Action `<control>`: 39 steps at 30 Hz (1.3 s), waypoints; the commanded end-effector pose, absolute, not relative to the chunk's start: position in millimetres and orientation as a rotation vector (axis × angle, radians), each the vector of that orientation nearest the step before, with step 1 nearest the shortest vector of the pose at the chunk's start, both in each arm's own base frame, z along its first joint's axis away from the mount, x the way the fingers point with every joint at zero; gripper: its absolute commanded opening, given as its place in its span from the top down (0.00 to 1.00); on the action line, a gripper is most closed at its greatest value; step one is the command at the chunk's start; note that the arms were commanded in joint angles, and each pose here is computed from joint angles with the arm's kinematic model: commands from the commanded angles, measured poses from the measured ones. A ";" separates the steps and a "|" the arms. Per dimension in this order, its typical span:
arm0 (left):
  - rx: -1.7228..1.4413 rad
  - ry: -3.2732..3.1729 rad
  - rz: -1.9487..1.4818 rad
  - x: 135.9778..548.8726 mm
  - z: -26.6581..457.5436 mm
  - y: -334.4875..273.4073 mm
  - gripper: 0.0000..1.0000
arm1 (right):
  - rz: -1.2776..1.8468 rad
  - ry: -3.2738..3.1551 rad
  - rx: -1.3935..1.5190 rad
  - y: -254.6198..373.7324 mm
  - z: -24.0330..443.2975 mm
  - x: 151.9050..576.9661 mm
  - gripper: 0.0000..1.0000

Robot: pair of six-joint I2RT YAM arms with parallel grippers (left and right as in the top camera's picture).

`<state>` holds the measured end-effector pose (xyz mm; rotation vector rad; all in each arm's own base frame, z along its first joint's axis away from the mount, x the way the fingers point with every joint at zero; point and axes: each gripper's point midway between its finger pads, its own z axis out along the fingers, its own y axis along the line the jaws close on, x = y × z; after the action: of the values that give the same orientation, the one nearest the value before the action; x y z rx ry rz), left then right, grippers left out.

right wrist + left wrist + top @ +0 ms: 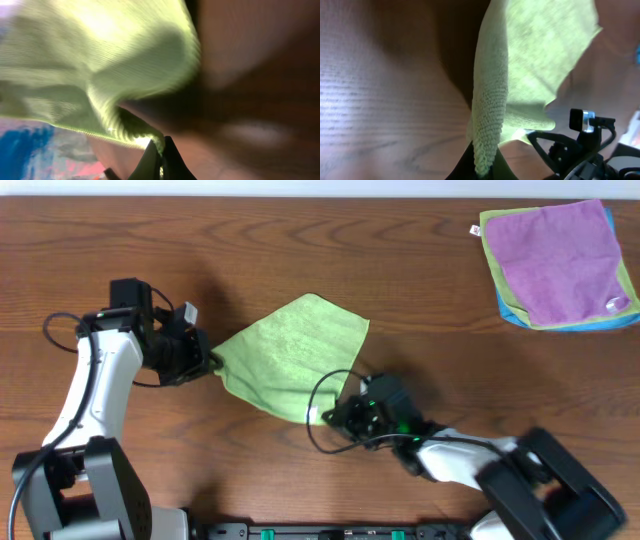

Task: Fold the cloth
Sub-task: 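Lift the cloth with both grippers and stretch it taut between them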

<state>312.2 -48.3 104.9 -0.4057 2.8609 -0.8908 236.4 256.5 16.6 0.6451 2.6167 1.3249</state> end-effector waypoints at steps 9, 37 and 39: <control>-0.370 2.430 -1.128 394.1 175.6 -68.6 0.94 | 1.199 2.297 0.431 191.7 123.9 355.7 0.99; -0.303 1.941 -1.251 542.3 277.2 -86.6 0.94 | 0.801 2.129 0.188 118.5 256.1 540.9 0.99; -0.268 1.945 -1.276 539.1 283.1 -90.6 0.94 | 0.785 2.150 0.171 113.9 259.4 538.2 0.99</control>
<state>534.6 -97.0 272.7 -0.2893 1.9636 -1.2794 528.5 143.4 253.5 0.1582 2.1654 0.8850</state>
